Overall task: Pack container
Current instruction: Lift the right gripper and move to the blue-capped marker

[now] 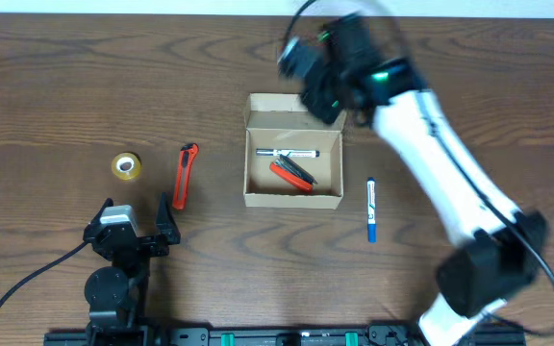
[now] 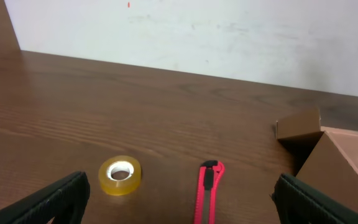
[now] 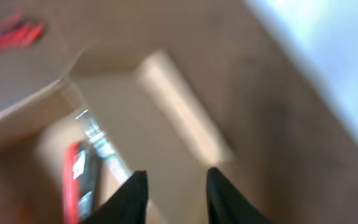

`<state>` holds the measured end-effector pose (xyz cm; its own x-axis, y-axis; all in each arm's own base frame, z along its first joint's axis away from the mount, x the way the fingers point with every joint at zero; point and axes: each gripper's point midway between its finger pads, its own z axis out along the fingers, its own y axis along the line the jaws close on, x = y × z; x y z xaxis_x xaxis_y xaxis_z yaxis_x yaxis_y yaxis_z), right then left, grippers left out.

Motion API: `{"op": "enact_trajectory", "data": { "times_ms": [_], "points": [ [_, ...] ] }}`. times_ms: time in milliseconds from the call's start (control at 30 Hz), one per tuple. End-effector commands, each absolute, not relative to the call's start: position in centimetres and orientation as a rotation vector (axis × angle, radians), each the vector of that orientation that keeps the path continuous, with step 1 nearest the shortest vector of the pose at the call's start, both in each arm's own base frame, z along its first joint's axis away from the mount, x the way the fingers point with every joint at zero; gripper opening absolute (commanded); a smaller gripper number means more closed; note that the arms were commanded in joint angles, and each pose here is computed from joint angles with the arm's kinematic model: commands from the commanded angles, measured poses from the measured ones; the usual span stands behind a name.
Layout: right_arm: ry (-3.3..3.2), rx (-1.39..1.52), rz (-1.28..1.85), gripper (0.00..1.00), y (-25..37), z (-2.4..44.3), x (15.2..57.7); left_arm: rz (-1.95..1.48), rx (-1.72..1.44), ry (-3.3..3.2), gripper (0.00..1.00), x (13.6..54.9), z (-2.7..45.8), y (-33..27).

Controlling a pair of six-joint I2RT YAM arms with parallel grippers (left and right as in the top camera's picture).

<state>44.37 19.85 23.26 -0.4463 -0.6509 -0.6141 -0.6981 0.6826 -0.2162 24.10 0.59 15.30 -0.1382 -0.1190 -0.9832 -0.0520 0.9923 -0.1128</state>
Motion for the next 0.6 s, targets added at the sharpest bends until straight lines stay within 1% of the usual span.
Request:
{"op": "enact_trajectory", "data": {
  "times_ms": [0,67,100,133,167,200,267,333,467,567],
  "points": [
    [2.272,-0.486,-0.089,0.34,13.1,27.3,46.7,-0.066,-0.132,1.751,0.95,24.1,13.6,0.5],
    [2.269,-0.247,-0.147,0.34,10.1,28.5,47.2,-0.066,-0.132,1.752,0.95,24.1,13.6,0.5],
    [2.268,-0.129,-0.152,0.36,8.7,28.9,47.1,-0.066,-0.132,1.752,0.95,24.1,13.6,0.5],
    [2.273,-0.042,-0.144,0.42,7.9,29.0,47.0,-0.066,-0.132,1.752,0.95,24.1,13.6,0.5],
    [2.283,0.027,-0.133,0.51,7.2,28.9,46.7,-0.066,-0.132,1.752,0.95,24.1,13.6,0.5],
    [2.297,0.100,-0.124,0.53,6.5,28.6,46.5,-0.066,-0.132,1.752,0.95,24.1,13.6,0.5],
    [2.326,0.296,-0.096,0.53,4.9,27.7,45.7,-0.066,-0.132,1.752,0.95,24.1,13.6,0.5],
    [2.370,0.514,-0.043,0.50,3.5,26.4,44.4,-0.066,-0.132,1.752,0.95,24.1,13.6,0.5],
    [2.466,0.640,-0.043,0.50,2.2,24.6,42.1,-0.066,-0.132,1.751,0.95,24.1,13.6,0.5],
    [2.548,0.652,-0.091,0.50,1.8,23.5,40.0,-0.066,-0.132,1.752,0.95,24.1,13.6,0.5]
  ]
}}
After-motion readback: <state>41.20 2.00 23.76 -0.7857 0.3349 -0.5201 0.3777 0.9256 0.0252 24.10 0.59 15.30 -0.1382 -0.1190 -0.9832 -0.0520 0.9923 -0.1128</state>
